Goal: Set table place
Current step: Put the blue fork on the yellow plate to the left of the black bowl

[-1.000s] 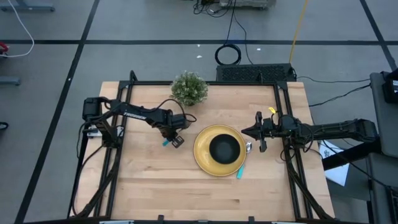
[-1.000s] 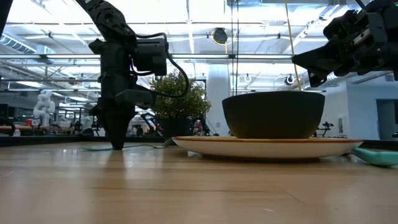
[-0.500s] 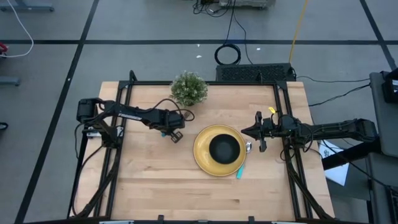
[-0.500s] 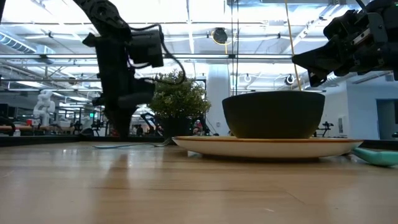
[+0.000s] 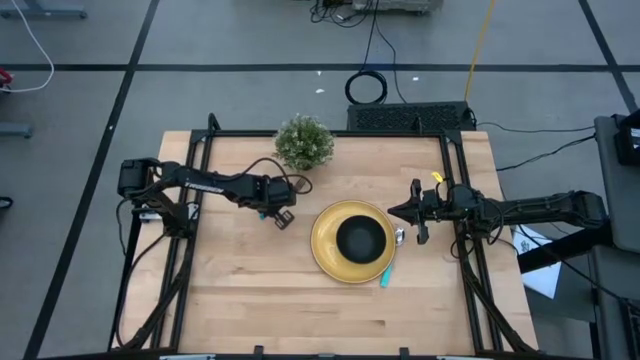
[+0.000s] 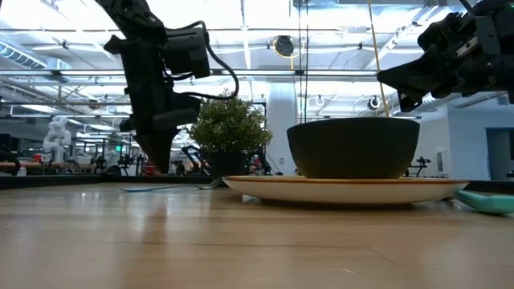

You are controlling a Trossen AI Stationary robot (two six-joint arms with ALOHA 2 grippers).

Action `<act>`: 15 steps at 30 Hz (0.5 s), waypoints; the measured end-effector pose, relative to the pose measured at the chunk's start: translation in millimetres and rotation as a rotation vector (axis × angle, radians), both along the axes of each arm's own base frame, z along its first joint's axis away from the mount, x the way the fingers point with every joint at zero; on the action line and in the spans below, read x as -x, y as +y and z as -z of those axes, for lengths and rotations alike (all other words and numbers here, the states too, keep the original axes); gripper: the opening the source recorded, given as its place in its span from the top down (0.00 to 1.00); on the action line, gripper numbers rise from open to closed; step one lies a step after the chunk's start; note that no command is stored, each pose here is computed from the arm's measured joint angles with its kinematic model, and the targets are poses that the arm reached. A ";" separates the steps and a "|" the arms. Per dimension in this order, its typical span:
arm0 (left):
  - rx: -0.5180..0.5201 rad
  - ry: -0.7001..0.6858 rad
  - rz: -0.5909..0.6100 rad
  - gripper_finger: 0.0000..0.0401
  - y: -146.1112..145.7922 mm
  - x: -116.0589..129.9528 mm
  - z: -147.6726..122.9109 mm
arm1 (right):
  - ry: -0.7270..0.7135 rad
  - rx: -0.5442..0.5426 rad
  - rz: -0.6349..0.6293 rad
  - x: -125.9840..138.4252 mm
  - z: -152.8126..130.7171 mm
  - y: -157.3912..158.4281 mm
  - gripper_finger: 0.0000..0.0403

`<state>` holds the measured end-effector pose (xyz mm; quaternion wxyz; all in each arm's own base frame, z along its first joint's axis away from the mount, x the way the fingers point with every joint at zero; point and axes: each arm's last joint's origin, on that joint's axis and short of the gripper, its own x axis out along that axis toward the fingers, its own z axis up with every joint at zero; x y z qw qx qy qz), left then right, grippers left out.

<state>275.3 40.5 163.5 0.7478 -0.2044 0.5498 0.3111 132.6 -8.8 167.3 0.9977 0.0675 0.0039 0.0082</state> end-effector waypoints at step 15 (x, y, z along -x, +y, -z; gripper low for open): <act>0.052 -0.034 -0.007 1.00 25.3 1.2 -1.3 | -0.007 -0.002 0.000 0.0 -0.7 0.0 1.00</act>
